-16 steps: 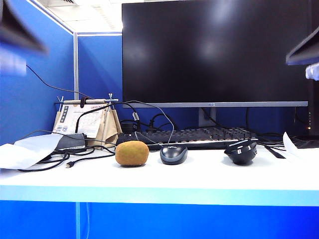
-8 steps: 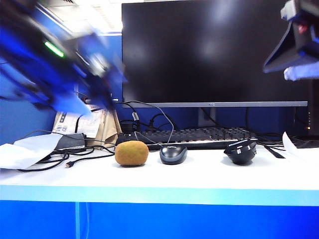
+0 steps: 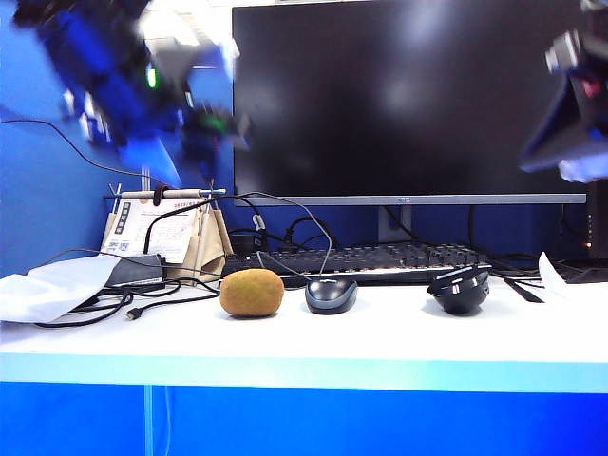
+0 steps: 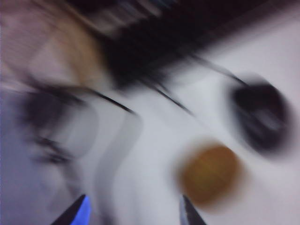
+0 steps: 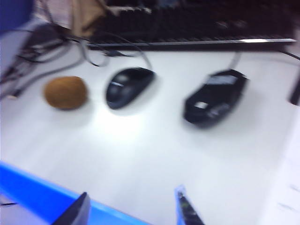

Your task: Pick up the kiwi and place it near the upside-down mouse.

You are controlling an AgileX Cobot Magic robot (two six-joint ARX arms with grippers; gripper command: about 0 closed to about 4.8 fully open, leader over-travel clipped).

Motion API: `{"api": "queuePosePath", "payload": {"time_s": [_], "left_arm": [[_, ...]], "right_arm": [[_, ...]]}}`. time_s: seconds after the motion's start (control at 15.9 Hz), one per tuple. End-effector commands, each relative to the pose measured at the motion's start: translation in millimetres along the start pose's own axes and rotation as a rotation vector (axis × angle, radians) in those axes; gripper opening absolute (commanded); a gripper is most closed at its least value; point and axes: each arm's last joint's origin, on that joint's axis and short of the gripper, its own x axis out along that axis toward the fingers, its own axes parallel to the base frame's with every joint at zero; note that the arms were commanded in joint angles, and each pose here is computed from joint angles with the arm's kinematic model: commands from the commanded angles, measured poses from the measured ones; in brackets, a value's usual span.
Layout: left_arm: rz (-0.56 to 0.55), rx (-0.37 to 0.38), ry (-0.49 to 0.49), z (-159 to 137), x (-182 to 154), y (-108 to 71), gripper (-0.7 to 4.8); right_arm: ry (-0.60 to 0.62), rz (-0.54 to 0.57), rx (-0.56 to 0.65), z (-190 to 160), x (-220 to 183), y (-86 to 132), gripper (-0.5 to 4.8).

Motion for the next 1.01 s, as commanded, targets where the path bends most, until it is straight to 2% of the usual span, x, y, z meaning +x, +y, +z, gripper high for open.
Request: {"api": "queuePosePath", "payload": {"time_s": [0.06, 0.13, 0.19, 0.31, 0.38, 0.5, 0.57, 0.63, 0.69, 0.75, 0.82, 0.88, 0.94, 1.01], "left_arm": [[0.354, -0.013, -0.016, 12.3, -5.5, 13.9, 2.55], [0.401, 0.004, -0.014, 13.5, -7.2, 15.7, 2.55], [0.495, 0.099, -0.004, 18.3, -13.6, 20.8, 2.55], [0.653, 0.032, -0.056, 28.4, -22.5, 27.5, 2.55], [0.635, -0.033, -0.103, 32.6, -25.8, 28.0, 2.55], [0.296, -0.020, -0.105, 27.8, -25.5, 13.8, 2.36], [0.076, -0.065, -0.070, 21.5, -22.2, 7.2, 2.33], [-0.087, -0.113, -0.035, 16.0, -16.1, 3.2, 2.34], [-0.110, -0.185, 0.016, 6.7, -0.5, 2.7, 2.34], [-0.046, -0.189, 0.044, -0.3, 9.5, 1.9, 2.36], [-0.035, -0.168, 0.079, -8.3, 21.3, 3.9, 2.37], [-0.118, -0.125, 0.143, -19.0, 32.9, 8.1, 2.41], [-0.127, -0.121, 0.174, -23.3, 36.2, 12.3, 2.52], [-0.135, -0.124, 0.217, -25.9, 37.2, 18.4, 3.58]], "right_arm": [[-0.022, -0.061, 0.002, 2.7, -0.5, -1.6, 2.38], [-0.029, -0.098, 0.002, 2.9, -0.6, -2.7, 2.38], [-0.031, -0.107, 0.003, 3.0, -0.6, -2.9, 2.38], [-0.033, -0.107, 0.003, 3.1, -0.6, -2.8, 2.38], [-0.032, -0.107, 0.003, 3.1, -0.6, -2.8, 2.38], [-0.033, -0.107, 0.003, 3.1, -0.6, -2.9, 2.38], [-0.032, -0.105, 0.004, 3.1, -0.6, -2.7, 2.38], [-0.032, -0.106, 0.004, 3.1, -0.6, -2.8, 2.38], [-0.031, -0.101, 0.003, 3.0, -0.6, -2.6, 2.38], [-0.024, -0.083, 0.003, 2.6, -0.5, -2.1, 2.38], [-0.018, -0.082, 0.002, 1.9, -0.5, -2.1, 2.38], [-0.010, -0.083, 0.001, 1.2, -0.5, -2.3, 2.38], [-0.009, -0.084, 0.000, 1.1, -0.5, -2.4, 2.38], [-0.009, -0.084, 0.000, 1.1, -0.5, -2.3, 2.38]]}}
